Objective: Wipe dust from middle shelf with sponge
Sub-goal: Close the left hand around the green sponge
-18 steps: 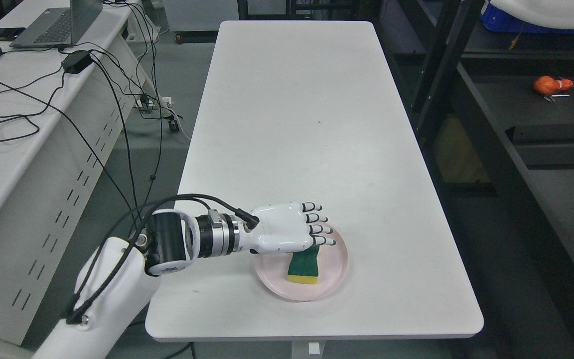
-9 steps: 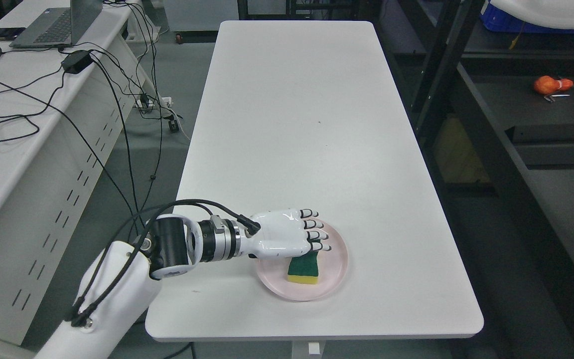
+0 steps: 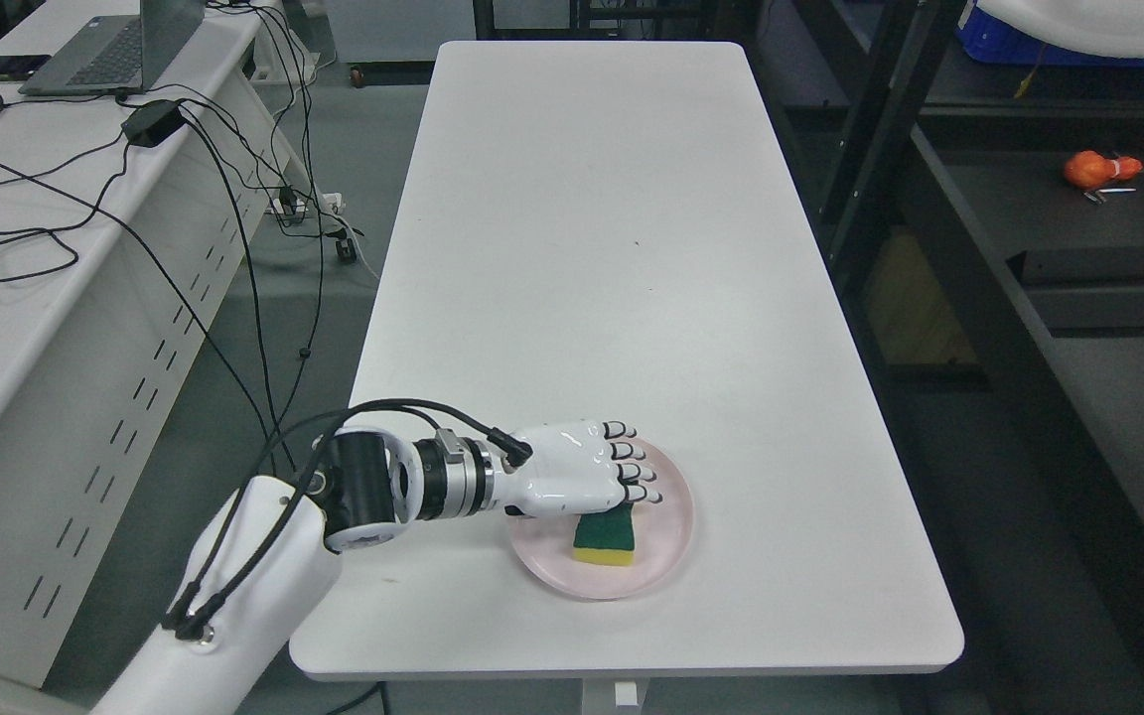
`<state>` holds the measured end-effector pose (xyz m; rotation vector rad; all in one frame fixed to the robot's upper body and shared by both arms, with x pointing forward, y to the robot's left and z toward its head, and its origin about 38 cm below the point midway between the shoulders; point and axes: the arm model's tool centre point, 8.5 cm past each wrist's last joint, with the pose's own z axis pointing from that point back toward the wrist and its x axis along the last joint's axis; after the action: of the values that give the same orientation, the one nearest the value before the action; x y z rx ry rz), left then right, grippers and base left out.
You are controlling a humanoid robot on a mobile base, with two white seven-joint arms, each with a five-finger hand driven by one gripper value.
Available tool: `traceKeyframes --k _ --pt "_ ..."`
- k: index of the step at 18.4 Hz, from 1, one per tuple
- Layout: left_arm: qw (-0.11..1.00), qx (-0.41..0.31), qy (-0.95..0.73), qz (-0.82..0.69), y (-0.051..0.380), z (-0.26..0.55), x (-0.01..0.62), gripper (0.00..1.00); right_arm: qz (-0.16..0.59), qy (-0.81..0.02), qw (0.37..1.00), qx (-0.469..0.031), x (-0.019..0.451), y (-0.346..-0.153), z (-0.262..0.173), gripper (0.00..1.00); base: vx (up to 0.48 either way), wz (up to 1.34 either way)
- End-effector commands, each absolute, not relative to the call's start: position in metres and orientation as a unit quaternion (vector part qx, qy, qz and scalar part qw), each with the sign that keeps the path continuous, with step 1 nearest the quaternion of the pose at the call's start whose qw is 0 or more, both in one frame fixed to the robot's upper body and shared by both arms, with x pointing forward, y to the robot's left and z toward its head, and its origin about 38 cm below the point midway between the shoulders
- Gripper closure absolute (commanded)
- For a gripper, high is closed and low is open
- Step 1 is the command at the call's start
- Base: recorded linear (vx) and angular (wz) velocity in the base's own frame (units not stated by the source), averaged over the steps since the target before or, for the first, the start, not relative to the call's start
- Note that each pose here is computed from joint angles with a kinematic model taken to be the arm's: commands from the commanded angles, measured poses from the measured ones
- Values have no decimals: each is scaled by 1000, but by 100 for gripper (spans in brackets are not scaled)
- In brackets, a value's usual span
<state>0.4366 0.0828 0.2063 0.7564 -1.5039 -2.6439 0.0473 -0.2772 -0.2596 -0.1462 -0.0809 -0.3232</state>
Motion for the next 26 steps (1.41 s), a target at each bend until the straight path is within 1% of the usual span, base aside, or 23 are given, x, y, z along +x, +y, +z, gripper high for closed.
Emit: traceKeyframes --k 1,4,7,10,14,15,17,19,21,26 --pt "11 201 -488 -849 51 185 435 11 -161 -14 984 -76 46 -287 -259 0 0 0" --pt "11 195 -486 -852 48 180 433 13 -161 -14 984 -76 46 -287 -259 0 0 0" --pt "13 196 -483 -853 51 179 434 25 -161 -14 984 -76 46 -287 -259 0 0 0" --pt "19 198 -489 -849 53 183 436 42 -161 -14 984 -76 46 -287 -259 0 0 0" --pt "37 199 -511 -835 61 194 442 59 -161 -14 984 -76 46 -287 -259 0 0 0" --pt "42 192 -525 -828 62 198 442 66 -161 -14 984 -76 46 -287 -259 0 0 0" --pt "66 154 -566 -807 67 205 440 86 -161 -14 984 -76 46 -287 -259 0 0 0" --pt "78 138 -577 -801 74 211 441 96 -161 -14 984 -76 46 -287 -259 0 0 0" --pt "97 152 -604 -776 91 230 450 99 -161 -14 984 -76 46 -287 -259 0 0 0" --pt "125 175 -690 -692 138 285 459 99 -161 -14 984 -76 46 -287 -259 0 0 0"
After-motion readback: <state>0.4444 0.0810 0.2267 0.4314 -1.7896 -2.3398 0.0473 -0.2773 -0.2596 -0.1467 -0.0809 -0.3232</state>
